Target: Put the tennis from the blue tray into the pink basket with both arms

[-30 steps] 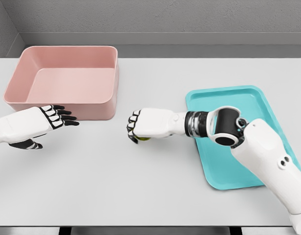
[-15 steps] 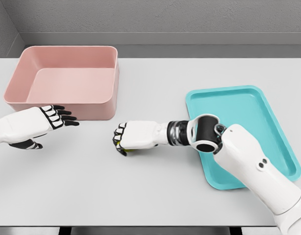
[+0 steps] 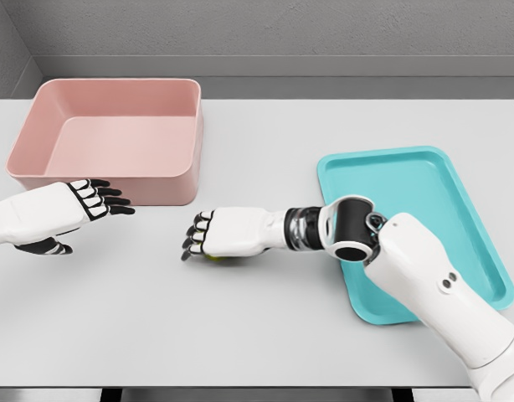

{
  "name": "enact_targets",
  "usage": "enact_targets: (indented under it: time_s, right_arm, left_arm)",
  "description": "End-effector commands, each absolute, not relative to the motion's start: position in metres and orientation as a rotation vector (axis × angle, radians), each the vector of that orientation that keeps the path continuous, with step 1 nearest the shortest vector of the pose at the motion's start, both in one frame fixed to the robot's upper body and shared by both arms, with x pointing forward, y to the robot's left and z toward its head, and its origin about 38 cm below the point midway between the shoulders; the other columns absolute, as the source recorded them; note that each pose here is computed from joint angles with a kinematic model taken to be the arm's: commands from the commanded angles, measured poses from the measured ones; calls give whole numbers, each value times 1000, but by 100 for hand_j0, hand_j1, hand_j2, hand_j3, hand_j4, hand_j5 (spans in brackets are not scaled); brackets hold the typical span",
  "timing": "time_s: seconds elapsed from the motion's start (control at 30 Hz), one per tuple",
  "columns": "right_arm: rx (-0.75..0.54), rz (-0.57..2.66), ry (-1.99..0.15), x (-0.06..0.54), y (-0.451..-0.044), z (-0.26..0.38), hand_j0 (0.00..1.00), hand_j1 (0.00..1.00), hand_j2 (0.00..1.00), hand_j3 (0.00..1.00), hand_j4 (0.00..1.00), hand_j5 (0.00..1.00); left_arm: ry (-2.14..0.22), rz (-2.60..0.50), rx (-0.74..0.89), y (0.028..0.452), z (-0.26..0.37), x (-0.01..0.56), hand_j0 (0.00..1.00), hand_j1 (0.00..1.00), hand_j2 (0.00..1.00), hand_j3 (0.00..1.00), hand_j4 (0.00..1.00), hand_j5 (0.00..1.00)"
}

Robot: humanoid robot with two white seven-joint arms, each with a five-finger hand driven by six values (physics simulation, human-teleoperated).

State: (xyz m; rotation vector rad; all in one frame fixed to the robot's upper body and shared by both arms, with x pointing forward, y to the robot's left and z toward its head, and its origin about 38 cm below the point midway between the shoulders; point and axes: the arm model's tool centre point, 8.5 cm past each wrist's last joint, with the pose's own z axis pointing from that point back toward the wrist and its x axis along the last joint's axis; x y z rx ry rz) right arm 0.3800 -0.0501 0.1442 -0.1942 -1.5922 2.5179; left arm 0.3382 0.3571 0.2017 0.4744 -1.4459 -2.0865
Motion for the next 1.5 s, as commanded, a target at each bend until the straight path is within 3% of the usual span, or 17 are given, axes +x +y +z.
enact_targets:
  time_s: [0.0,0.17,0.43,0.53,0.63,0.73,0.83,0.93,1.13,1.47]
  right_arm:
    - [-205,2517,-1600,379,-53,148,96,96,96,96,96,96]
    - [-235,2513,-1595,383,-62,153,96,96,96,96,96,96]
    - [-427,2486,-1666,386,-97,200,99,99,99,99,99,99]
    - [-572,2323,-1704,410,-143,238,100,100,100,100,100,100]
    - [-617,2177,-1745,418,-191,267,100,100,100,100,100,100]
    - [-576,1955,-1811,412,-264,289,100,100,100,100,100,100]
    - [-642,1799,-1777,407,-312,284,100,100,100,100,100,100]
    - [-607,1735,-1733,396,-328,256,100,100,100,100,100,100]
    - [-629,1484,-1621,387,-398,217,100,100,100,100,100,100]
    - [-605,1440,-1616,373,-409,208,100,100,100,100,100,100]
  left_arm:
    - [-1448,-2081,473,357,202,338,100,100,100,100,100,100]
    - [-1448,-2081,473,357,202,338,100,100,100,100,100,100]
    - [-1452,-2084,480,356,202,339,100,100,100,100,100,100]
    - [-1471,-2103,500,343,194,342,100,100,100,100,100,100]
    - [-1518,-2122,521,320,184,345,100,100,100,100,100,100]
    - [-1527,-2185,466,293,171,346,100,100,100,100,100,100]
    - [-1519,-2220,415,280,164,345,100,100,100,100,100,100]
    - [-1522,-2249,394,271,161,346,100,100,100,100,100,100]
    - [-1574,-2301,348,241,161,350,100,100,100,100,100,100]
    - [-1630,-2340,314,216,167,355,100,100,100,100,100,100]
